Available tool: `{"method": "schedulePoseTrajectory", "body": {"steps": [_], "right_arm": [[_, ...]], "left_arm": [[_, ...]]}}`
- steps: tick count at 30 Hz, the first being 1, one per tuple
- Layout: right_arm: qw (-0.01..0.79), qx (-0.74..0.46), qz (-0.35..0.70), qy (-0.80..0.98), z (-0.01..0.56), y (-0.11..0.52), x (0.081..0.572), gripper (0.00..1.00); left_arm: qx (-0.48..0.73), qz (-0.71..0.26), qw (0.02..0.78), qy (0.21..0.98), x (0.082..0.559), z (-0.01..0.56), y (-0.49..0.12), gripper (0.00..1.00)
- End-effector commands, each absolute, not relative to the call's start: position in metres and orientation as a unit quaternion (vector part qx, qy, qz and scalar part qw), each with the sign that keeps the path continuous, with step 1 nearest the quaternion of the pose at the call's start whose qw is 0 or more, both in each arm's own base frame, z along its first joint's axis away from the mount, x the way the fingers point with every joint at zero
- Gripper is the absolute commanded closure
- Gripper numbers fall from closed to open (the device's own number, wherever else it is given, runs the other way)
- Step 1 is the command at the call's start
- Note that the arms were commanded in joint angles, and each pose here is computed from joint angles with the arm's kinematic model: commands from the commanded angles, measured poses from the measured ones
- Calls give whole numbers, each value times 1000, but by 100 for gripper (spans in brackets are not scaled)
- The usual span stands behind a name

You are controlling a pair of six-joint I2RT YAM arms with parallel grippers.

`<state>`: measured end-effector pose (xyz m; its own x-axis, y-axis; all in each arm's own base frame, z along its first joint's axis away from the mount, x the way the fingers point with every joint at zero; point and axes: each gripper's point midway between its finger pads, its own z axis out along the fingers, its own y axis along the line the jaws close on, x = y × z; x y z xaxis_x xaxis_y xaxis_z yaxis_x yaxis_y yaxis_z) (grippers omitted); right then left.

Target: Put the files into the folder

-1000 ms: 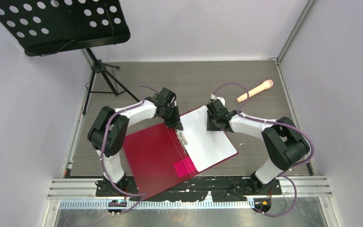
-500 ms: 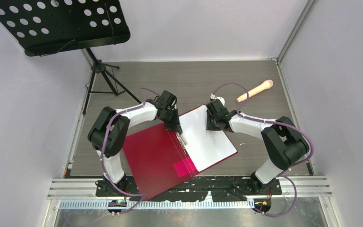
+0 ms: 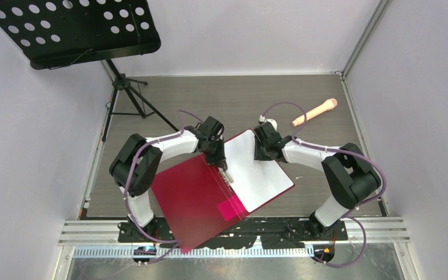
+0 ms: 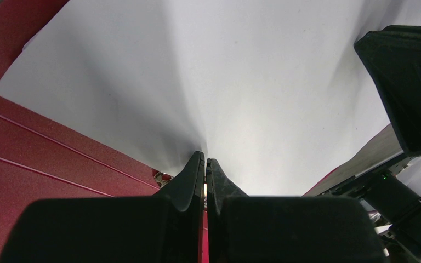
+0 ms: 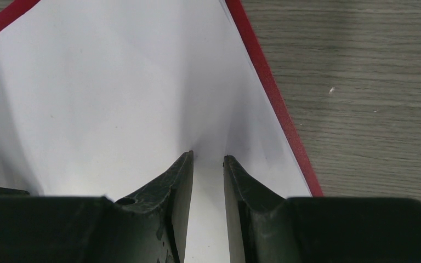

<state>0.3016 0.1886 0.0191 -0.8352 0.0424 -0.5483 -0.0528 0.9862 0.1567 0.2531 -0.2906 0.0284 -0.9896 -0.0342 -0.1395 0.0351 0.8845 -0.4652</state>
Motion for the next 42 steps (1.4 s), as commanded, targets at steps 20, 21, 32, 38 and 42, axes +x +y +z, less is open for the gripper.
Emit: {"method": "schedulePoseTrajectory", "body": {"steps": [20, 21, 32, 38, 42], "right_arm": [[323, -77, 185, 925, 90, 228, 266, 51], [325, -94, 199, 920, 92, 237, 258, 51], [283, -193, 262, 902, 65, 297, 209, 50], [277, -204, 258, 903, 58, 309, 203, 50], [275, -206, 243, 907, 51, 309, 201, 52]], "left_arm": [[15, -204, 89, 975, 245, 30, -293, 99], [15, -204, 89, 975, 244, 30, -293, 99], [19, -204, 91, 975, 244, 33, -297, 99], [20, -204, 91, 975, 245, 33, -297, 99], [20, -204, 91, 974, 245, 33, -298, 99]]}}
